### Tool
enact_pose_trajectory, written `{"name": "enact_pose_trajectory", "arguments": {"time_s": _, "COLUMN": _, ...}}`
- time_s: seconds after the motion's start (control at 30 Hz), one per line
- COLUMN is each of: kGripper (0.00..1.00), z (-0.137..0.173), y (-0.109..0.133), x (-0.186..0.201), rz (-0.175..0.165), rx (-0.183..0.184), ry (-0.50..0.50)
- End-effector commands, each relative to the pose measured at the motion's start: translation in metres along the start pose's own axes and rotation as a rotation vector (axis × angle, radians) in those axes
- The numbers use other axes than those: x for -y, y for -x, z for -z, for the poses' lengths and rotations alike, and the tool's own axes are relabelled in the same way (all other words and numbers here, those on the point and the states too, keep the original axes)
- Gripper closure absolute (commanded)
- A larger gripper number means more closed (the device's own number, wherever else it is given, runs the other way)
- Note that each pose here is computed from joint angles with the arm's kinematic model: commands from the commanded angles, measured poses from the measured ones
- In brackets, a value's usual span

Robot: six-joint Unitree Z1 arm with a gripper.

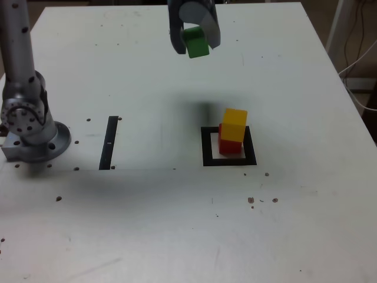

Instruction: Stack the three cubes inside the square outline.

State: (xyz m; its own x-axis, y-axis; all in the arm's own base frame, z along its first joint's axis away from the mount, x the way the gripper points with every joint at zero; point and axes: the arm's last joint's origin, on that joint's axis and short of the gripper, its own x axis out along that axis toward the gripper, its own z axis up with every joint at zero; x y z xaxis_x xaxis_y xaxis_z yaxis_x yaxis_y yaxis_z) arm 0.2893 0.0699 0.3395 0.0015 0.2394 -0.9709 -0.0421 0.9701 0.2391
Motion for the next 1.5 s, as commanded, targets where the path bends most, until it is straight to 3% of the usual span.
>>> {"name": "enact_pose_trajectory", "arguments": {"time_s": 0.0, "kGripper": 0.65, "z": -0.005, "y": 0.009, "x": 0.009, "rz": -0.003, "rx": 0.002, "ry": -0.024}}
{"name": "enact_pose_trajectory", "arguments": {"time_s": 0.27, "kGripper": 0.65, "z": -0.022, "y": 0.022, "x": 0.046, "rz": 0.004, "rx": -0.015, "ry": -0.090}}
{"name": "enact_pose_trajectory", "arguments": {"time_s": 0.7, "kGripper": 0.65, "z": -0.040, "y": 0.039, "x": 0.086, "rz": 0.020, "rx": -0.012, "ry": -0.139}}
{"name": "enact_pose_trajectory", "arguments": {"time_s": 1.0, "kGripper": 0.65, "z": -0.044, "y": 0.041, "x": 0.116, "rz": 0.027, "rx": -0.033, "ry": -0.152}}
{"name": "enact_pose_trajectory", "arguments": {"time_s": 1.23, "kGripper": 0.65, "z": -0.050, "y": 0.034, "x": 0.135, "rz": 0.063, "rx": -0.055, "ry": -0.171}}
{"name": "enact_pose_trajectory", "arguments": {"time_s": 1.47, "kGripper": 0.65, "z": -0.056, "y": 0.023, "x": 0.140, "rz": 0.044, "rx": -0.087, "ry": -0.181}}
